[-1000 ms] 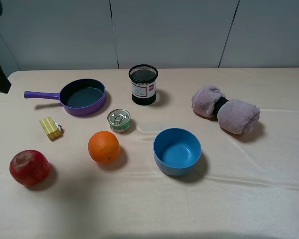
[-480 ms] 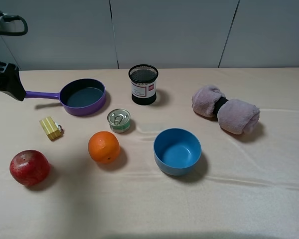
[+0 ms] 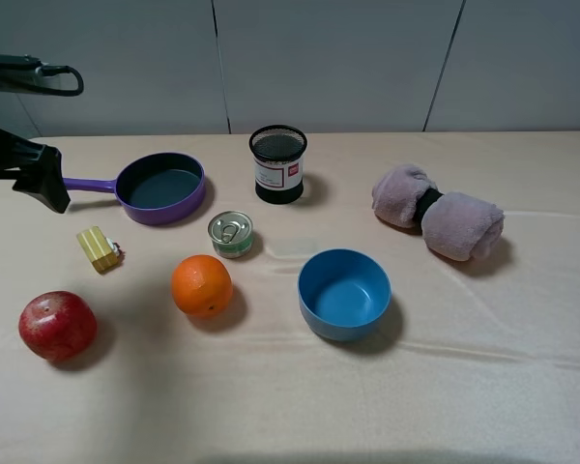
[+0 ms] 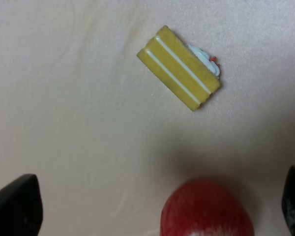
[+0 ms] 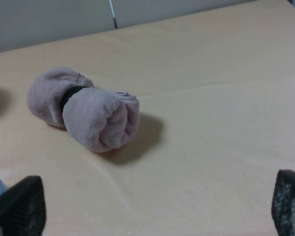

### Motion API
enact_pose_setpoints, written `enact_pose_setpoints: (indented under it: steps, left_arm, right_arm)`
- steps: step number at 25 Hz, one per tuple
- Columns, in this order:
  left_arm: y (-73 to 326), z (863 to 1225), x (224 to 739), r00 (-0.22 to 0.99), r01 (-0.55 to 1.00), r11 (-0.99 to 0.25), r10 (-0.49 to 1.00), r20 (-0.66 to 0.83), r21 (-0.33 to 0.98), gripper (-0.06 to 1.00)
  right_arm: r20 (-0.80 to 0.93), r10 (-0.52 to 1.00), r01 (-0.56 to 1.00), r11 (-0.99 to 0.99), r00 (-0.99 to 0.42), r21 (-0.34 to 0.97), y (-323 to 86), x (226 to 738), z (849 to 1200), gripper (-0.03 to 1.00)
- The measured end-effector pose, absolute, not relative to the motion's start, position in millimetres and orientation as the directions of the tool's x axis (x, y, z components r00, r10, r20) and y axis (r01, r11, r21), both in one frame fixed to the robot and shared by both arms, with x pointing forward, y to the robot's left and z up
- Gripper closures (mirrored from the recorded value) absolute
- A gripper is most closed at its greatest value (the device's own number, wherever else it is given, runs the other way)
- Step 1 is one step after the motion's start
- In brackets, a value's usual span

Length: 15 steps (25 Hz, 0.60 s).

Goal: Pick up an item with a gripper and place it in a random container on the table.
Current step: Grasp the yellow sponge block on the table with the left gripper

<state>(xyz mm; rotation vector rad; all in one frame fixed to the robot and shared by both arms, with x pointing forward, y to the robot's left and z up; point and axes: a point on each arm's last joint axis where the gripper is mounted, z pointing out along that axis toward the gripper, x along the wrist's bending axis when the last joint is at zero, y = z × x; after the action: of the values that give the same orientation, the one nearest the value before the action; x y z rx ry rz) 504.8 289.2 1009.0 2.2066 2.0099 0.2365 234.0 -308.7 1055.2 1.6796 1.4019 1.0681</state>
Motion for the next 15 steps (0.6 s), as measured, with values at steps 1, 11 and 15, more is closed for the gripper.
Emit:
enact_pose_setpoints:
  steps: [1,11,15]
  left_arm:
    - [288.9,1007.6,505.6,0.084,0.974,-0.084,0.996,0.012,0.212,-0.04]
    - [286.7,988.6,518.9,-0.111,0.973,0.118,0.993,-0.046,0.200,-0.04]
    - [285.4,977.6,523.5,-0.166,0.970,0.174,0.984,-0.063,0.170,-0.04]
  right_arm:
    - [0.159,0.984,0.414,-0.177,0.077,0.893,-308.7,234.0,1055.2,0.27]
    - [0.159,0.984,0.414,-0.177,0.077,0.893,-308.7,234.0,1055.2,0.27]
    - [0.159,0.984,0.414,-0.177,0.077,0.893,-308.7,234.0,1055.2,0.27]
